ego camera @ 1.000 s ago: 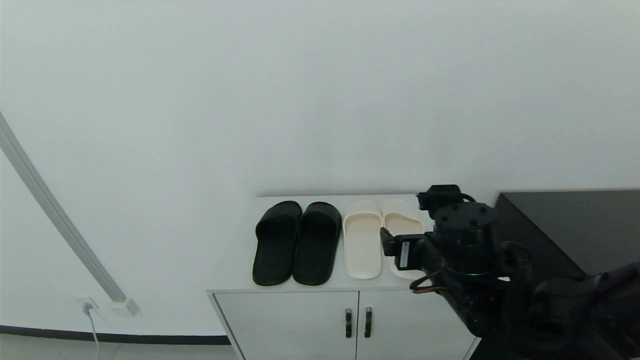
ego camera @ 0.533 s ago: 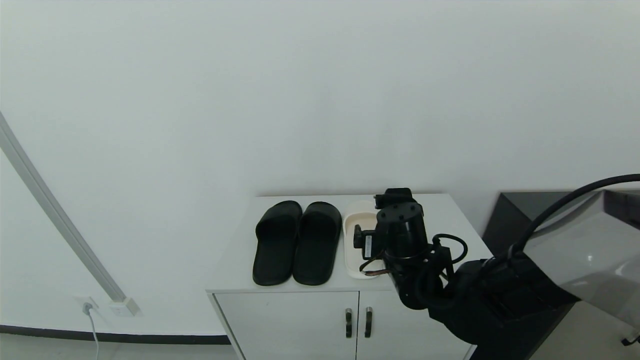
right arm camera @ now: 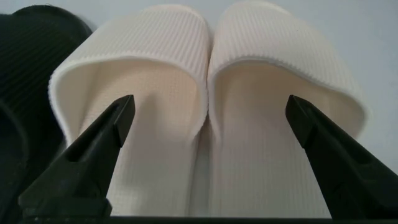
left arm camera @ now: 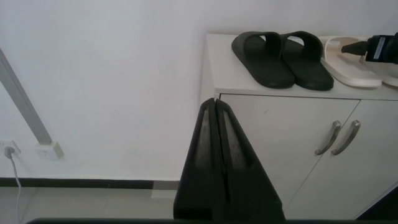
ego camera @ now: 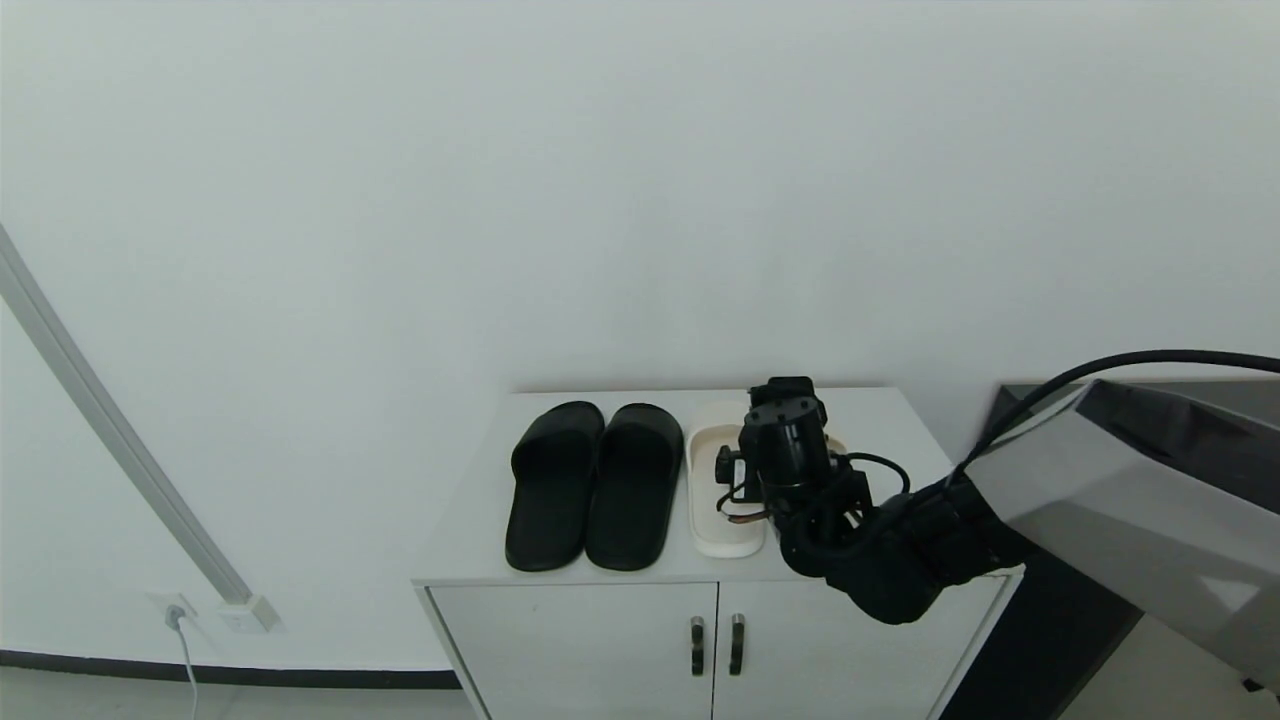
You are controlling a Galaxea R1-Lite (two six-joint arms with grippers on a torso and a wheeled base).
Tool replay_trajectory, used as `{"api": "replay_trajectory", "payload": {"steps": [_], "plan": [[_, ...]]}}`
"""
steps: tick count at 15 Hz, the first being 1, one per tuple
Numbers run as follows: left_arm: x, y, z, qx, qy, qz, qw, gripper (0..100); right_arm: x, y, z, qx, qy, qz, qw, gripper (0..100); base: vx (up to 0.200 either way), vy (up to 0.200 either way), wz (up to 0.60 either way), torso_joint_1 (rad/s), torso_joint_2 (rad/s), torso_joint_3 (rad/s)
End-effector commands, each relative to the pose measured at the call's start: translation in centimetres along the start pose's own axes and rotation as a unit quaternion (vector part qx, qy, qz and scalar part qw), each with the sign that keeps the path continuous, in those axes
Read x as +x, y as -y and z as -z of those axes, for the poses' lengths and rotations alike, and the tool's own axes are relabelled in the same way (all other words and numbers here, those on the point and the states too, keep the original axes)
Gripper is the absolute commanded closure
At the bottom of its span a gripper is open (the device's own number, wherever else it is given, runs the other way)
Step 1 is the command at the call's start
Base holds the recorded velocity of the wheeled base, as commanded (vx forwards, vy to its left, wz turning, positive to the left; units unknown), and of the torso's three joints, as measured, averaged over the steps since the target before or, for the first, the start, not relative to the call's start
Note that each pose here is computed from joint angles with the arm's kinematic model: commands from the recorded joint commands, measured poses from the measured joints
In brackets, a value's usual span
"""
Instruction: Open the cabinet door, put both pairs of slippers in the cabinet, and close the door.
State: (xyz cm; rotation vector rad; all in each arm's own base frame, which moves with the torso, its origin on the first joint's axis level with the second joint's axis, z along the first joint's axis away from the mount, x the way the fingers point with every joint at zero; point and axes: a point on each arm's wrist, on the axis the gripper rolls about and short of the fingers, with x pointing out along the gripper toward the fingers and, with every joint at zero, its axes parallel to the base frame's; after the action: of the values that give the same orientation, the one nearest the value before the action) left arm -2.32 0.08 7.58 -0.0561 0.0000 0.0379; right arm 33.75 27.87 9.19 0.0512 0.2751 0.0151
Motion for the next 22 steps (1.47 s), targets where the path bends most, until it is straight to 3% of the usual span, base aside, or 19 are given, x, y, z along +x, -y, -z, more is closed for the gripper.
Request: {"api": "replay_trajectory", "payload": {"steps": [1,6,7,11,14,16,20,22], "plan": [[0.0,0.0,0.0,0.000,0.000,0.000,1.0000,100,1.0,0.0,0.4,0.001,0.000,0.006,1.000,0,0.000,0.000,0.00,0.000,0.00,0.000],[0.0,0.0,0.0,0.000,-0.001,0.000,1.0000,100,3.1,-0.2,0.5,0.012,0.007,0.007,1.000,0,0.000,0.000,0.00,0.000,0.00,0.000],[0.0,0.0,0.0,0.000,-0.001,0.000,1.0000,100,3.2,-0.3,0.3,0.014,0.008,0.002,1.000,100,0.000,0.000,0.00,0.000,0.00,0.000],[0.0,0.0,0.0,-0.001,-0.001,0.000,1.0000,100,4.1,-0.5,0.7,0.011,0.006,-0.001,1.000,100,0.000,0.000,0.00,0.000,0.00,0.000],[0.0,0.0,0.0,-0.001,0.000,0.000,1.0000,100,3.7,-0.3,-0.3,0.017,0.015,0.000,1.000,100,0.000,0.000,0.00,0.000,0.00,0.000],[0.0,0.0,0.0,-0.009,0.000,0.000,1.0000,100,1.9,0.5,-2.4,0.011,0.026,-0.003,1.000,100,0.000,0.000,0.00,0.000,0.00,0.000],[0.0,0.0,0.0,-0.009,0.000,-0.001,1.0000,100,-3.3,2.9,-6.4,0.001,0.048,-0.019,0.999,100,0.000,0.000,0.00,0.000,0.00,0.000],[0.0,0.0,0.0,-0.009,0.000,0.000,1.0000,100,-7.8,4.3,-6.9,-0.018,0.034,-0.086,0.996,100,0.000,0.000,0.00,0.000,0.00,0.000]]}}
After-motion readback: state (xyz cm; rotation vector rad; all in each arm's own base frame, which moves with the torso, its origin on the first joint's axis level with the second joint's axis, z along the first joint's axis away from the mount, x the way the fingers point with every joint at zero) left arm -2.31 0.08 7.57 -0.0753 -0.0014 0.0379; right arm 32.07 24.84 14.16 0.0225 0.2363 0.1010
